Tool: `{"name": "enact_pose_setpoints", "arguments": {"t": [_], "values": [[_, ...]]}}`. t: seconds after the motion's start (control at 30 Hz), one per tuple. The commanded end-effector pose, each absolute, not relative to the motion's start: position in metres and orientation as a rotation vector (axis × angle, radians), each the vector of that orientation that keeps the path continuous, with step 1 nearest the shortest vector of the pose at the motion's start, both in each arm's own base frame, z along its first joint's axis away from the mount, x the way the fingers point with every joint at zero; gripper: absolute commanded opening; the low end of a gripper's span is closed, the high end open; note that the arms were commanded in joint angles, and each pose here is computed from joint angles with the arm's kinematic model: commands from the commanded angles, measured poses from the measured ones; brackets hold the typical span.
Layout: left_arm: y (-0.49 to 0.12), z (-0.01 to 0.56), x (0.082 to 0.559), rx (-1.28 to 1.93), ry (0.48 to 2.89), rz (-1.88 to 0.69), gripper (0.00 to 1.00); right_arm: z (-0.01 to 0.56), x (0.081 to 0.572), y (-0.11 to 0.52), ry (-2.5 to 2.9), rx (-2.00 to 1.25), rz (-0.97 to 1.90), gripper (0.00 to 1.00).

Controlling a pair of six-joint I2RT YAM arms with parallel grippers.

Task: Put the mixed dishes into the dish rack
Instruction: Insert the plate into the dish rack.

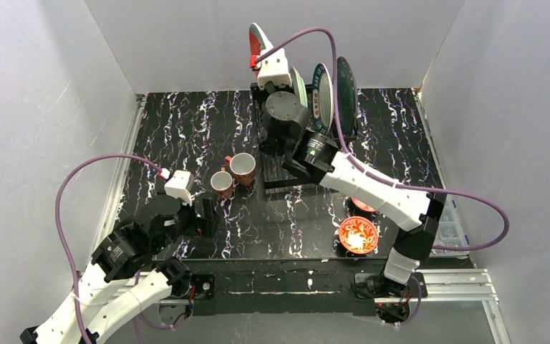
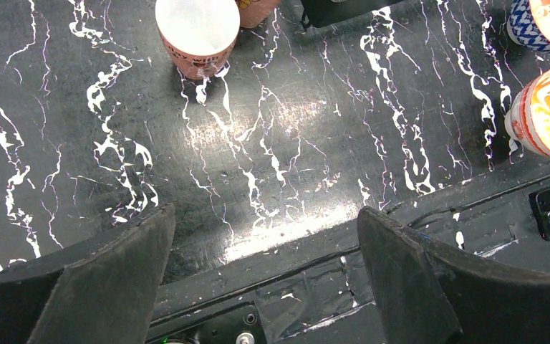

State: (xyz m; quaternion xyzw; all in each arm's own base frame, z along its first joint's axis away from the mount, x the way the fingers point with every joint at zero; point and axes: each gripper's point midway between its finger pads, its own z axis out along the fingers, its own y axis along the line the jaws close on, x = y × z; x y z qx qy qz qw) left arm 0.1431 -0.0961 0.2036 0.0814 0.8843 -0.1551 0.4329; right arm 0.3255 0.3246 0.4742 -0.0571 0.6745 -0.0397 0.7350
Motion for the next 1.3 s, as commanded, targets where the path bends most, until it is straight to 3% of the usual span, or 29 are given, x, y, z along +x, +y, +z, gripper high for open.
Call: {"name": "enact_pose_setpoints", "arguments": {"t": [0.0, 0.63, 1.27], "values": [[-0.092, 0.200, 0.146, 0.203, 2.203, -0.349, 0.98, 0.530, 0.320, 0.299, 1.365, 0.132, 0.029, 0.01], [-0.092, 0.200, 0.146, 0.203, 2.207, -0.344, 0.98, 0.485, 0.365, 0.298, 1.450, 0.139, -0.023, 0.01], [-0.093, 0.200, 0.146, 0.204, 2.206, -0.350, 0.98, 0.448, 0.368, 0.301, 1.510, 0.129, -0.028, 0.01]]}}
